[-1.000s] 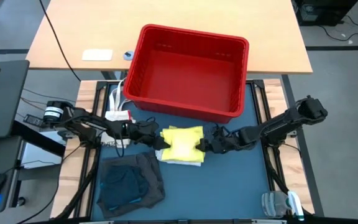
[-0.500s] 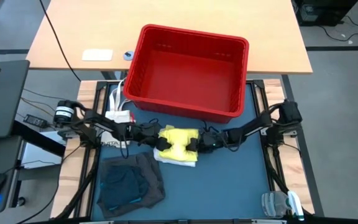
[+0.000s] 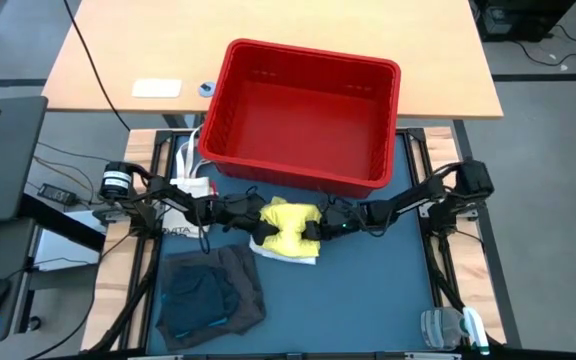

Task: Fold laundry
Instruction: Put the folded shirts into the red bin

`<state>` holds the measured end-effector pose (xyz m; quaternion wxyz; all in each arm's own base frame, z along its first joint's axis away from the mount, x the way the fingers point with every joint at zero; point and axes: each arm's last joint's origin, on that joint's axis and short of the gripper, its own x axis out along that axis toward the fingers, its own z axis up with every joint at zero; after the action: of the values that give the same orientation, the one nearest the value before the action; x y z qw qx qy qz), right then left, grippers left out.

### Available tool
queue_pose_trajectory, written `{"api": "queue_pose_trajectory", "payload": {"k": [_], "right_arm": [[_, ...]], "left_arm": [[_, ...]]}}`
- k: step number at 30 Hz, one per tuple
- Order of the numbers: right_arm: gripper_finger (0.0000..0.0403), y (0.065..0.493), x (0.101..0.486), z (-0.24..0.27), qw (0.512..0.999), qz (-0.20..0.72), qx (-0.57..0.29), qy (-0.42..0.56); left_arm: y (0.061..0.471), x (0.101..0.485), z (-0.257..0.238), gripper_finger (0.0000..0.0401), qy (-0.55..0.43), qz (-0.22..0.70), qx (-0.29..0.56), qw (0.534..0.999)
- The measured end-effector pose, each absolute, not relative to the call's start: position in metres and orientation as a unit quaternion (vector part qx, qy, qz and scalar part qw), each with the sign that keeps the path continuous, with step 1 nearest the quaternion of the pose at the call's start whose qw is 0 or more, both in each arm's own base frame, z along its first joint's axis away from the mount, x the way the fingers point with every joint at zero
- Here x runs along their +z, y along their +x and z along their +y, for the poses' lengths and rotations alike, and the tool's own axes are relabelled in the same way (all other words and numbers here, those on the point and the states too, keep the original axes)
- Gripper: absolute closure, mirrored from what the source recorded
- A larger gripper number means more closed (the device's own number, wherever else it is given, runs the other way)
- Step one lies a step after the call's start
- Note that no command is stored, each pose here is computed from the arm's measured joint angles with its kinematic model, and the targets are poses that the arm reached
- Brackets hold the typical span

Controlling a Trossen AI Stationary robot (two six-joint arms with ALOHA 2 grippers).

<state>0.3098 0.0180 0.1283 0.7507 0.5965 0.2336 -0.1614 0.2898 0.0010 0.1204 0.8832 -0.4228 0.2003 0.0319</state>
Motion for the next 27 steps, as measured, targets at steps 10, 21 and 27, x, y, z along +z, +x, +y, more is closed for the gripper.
{"api": "queue_pose_trajectory", "payload": {"k": [10, 21, 27], "right_arm": [[0.0284, 0.292, 0.197, 0.026, 0.771, 0.165, -0.092, 0.607], [0.0286, 0.276, 0.285, 0.005, 0.819, 0.049, -0.072, 0.568], [0.0286, 0.278, 0.331, -0.036, 0.86, 0.059, -0.151, 0.483]], "left_arm": [[0.287, 0.173, -0.001, 0.0285, -0.472, 0.095, -0.067, 0.874], [0.272, 0.287, 0.018, 0.0287, -0.41, -0.018, -0.045, 0.911], [0.281, 0.347, 0.06, 0.0287, -0.286, 0.015, 0.045, 0.957]]}}
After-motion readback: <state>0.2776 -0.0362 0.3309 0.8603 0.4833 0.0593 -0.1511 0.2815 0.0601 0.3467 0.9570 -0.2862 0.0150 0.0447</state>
